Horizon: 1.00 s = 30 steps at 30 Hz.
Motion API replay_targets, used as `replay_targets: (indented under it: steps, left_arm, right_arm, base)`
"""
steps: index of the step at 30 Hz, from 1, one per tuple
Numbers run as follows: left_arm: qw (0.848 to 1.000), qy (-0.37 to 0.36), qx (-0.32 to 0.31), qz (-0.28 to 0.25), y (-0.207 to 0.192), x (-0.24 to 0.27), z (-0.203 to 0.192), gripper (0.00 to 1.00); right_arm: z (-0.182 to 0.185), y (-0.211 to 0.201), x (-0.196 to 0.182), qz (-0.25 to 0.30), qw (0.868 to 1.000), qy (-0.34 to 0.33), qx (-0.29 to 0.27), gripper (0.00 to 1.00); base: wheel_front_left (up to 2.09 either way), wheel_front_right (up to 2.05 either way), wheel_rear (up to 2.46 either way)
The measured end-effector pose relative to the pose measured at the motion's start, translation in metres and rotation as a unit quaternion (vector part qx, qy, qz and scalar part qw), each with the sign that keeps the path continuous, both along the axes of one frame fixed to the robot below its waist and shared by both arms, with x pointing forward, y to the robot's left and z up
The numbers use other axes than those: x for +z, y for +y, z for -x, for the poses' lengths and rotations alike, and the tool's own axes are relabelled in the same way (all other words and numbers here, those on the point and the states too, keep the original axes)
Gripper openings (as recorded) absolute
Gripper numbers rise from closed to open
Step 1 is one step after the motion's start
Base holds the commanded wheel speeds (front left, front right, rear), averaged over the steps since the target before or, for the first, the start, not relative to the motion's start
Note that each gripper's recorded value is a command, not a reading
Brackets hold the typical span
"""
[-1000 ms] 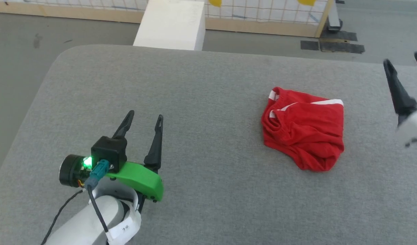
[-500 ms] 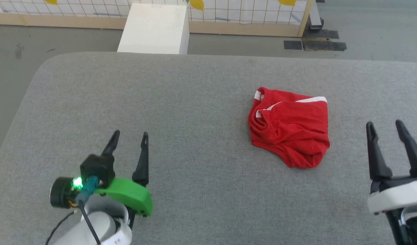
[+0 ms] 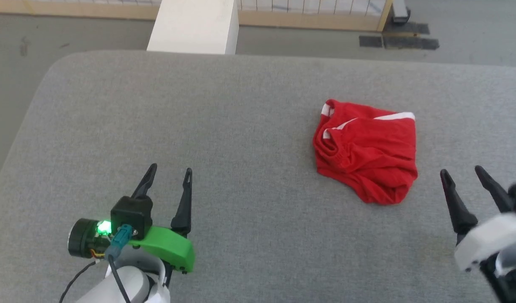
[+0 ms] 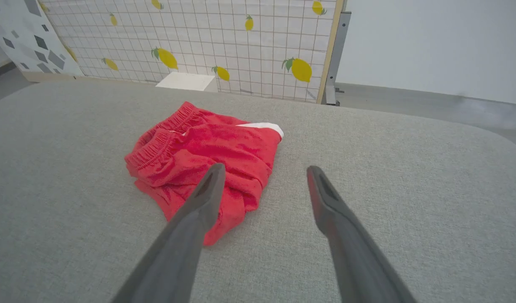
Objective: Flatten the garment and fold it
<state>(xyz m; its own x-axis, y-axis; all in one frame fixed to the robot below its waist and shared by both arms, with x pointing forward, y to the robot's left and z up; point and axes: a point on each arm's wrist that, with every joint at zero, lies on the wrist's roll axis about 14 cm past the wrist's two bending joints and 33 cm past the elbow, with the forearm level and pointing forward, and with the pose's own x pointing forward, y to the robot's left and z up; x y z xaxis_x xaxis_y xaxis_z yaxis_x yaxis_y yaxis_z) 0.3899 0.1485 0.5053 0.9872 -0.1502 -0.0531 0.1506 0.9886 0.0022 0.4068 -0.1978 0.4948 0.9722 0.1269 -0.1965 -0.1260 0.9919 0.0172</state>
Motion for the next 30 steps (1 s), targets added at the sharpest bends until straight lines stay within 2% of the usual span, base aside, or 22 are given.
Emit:
replay_targets:
  steps: [4, 8, 12, 16, 25, 30]
  left_arm:
    - [1.000, 0.016, 0.001, 0.001, 0.000, -0.010, -0.003, 1.00]
    - [0.999, 0.033, 0.002, 0.000, 0.001, -0.022, -0.004, 1.00]
    - [0.999, 0.043, 0.009, -0.004, 0.006, -0.030, -0.007, 1.00]
    - [0.999, 0.049, 0.019, -0.006, 0.012, -0.034, -0.008, 1.00]
    - [0.997, 0.066, 0.042, -0.008, 0.025, -0.046, -0.008, 1.00]
    - [0.996, 0.074, 0.050, -0.010, 0.029, -0.051, -0.007, 1.00]
  right_arm:
    - [-0.018, 0.007, -0.023, -0.027, 0.992, 0.116, 0.030, 1.00]
    - [-0.031, 0.016, -0.044, -0.069, 0.966, 0.240, 0.062, 1.00]
    - [-0.053, 0.018, -0.050, -0.099, 0.945, 0.305, 0.069, 1.00]
    - [-0.069, 0.023, -0.067, -0.130, 0.923, 0.357, 0.059, 1.00]
    - [-0.079, 0.050, -0.113, -0.124, 0.890, 0.434, 0.057, 1.00]
    - [-0.086, 0.063, -0.122, -0.108, 0.888, 0.442, 0.068, 1.00]
  base:
    - [0.00, 0.00, 0.00]
    - [0.00, 0.00, 0.00]
    - [0.00, 0.00, 0.00]
    - [0.00, 0.00, 0.00]
    - [0.00, 0.00, 0.00]
    - [0.00, 0.00, 0.00]
